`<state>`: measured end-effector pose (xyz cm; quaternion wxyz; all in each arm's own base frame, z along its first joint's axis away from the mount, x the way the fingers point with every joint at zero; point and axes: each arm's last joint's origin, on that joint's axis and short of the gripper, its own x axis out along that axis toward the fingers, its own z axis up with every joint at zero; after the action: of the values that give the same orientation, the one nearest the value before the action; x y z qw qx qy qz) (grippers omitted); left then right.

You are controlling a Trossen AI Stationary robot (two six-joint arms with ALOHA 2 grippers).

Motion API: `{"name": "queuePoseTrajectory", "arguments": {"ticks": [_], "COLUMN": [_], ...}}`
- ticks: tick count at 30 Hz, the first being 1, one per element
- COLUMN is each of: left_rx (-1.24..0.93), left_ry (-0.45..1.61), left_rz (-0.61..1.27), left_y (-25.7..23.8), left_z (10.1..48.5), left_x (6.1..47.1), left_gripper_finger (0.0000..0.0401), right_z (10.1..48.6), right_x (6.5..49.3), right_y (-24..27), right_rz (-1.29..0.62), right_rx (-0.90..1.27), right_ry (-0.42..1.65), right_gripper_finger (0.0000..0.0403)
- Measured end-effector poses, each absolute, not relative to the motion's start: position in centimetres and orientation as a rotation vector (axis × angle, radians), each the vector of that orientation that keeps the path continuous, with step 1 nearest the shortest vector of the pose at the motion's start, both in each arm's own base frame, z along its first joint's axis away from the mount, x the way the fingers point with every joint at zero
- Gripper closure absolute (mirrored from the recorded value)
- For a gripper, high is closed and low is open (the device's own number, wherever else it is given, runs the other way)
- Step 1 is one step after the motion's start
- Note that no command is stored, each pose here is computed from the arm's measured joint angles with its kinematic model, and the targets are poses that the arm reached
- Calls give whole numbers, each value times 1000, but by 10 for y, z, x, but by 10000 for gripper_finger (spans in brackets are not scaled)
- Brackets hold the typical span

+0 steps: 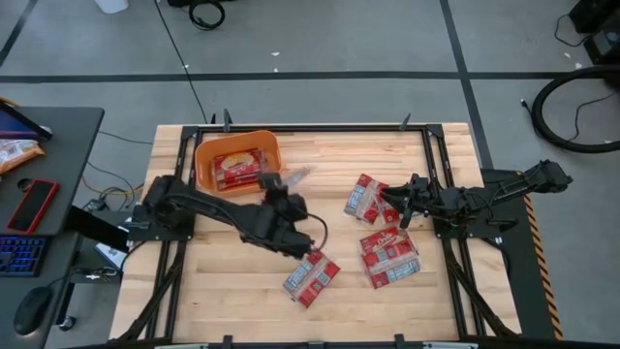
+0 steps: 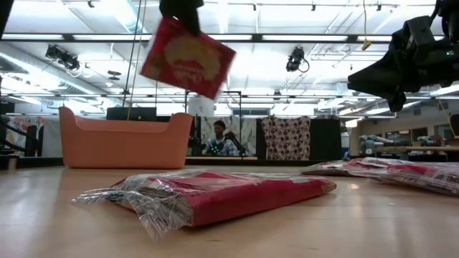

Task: Sort popcorn bags into baskets
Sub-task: Put the red popcorn bag into the orange bin

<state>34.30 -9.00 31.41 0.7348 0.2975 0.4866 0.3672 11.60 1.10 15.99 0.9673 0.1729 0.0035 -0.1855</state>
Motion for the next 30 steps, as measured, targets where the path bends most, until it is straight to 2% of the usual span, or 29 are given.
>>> {"name": "queuePoseTrajectory", "arguments": {"ticks": [6,17,24,30], "left_rx": [653,649,580,574], "left_ry": [1033,1140,1202,1207], "left_rz": [876,970,816,663], "left_y": [-71,-16,13,42], "left_z": [328,297,270,250], "left_x": [320,227,192,177], "left_gripper_finger": [400,401,401,401], "right_z": [160,161,161,161], "right_x": [116,116,116,116], "right_y": [11,11,11,11], "right_rz": [-375,-374,-373,-373], "right_rx": [350,353,354,355], "right_ry": [7,0,-2,-5], "right_gripper_finger": [299,299,299,299]}}
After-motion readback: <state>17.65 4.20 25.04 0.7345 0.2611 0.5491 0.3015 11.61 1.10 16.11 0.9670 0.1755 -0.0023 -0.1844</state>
